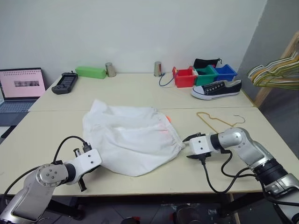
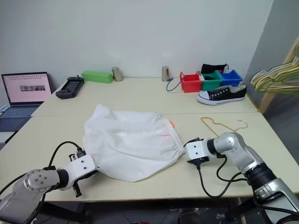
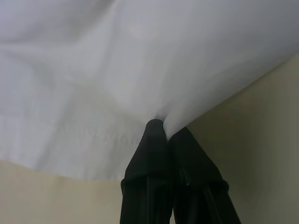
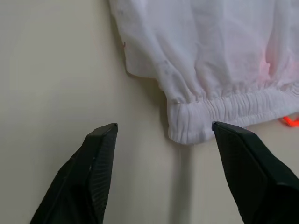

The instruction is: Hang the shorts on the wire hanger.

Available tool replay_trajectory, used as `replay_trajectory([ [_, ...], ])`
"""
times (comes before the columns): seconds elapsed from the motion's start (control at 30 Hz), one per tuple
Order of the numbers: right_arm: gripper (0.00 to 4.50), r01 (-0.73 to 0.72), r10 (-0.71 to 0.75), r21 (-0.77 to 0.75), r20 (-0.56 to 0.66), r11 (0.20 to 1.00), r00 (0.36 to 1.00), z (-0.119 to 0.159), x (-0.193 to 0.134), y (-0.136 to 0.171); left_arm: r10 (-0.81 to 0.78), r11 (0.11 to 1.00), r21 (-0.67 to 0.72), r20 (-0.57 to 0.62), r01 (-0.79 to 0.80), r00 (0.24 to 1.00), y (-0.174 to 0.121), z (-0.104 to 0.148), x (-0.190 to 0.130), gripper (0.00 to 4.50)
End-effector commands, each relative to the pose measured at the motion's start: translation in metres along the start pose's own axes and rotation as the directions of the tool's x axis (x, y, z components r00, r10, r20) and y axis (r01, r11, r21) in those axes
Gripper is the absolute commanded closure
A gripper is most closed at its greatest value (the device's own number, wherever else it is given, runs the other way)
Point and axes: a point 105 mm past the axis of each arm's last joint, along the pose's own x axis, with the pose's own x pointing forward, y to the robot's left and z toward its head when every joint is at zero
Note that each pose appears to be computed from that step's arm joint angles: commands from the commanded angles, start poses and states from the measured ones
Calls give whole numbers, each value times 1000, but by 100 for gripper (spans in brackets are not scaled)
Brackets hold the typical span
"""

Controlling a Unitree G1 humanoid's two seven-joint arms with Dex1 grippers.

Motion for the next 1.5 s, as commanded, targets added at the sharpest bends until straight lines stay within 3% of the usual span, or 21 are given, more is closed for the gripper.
replay_trajectory([
  [0.03, 58, 39, -40, -63, -7, 997, 999, 1, 5, -6, 41, 999, 25, 42, -42, 998, 9, 14, -2, 450],
  [0.47, 58, 120, -119, -35, 35, 992, 992, 7, 43, -27, 56, 998, 32, 55, -58, 997, 11, 18, 2, 450],
  [0.57, 110, 117, -116, -14, 59, 993, 991, 11, 44, -29, 57, 998, 33, 55, -59, 997, 11, 18, 2, 450],
  [1.0, 441, 160, -160, 8, 32, 987, 987, -2, 28, -39, 38, 998, 51, 64, -41, 997, 12, 19, 4, 450],
  [1.3, 448, 128, -128, 32, 4, 991, 992, -11, 4, -35, 3, 993, 120, 115, -17, 993, 11, 33, 9, 450],
  [1.5, 448, -135, 136, 20, -72, 991, 988, -23, -34, 0, -173, 970, 208, 214, 128, 961, -11, 62, 9, 450],
])
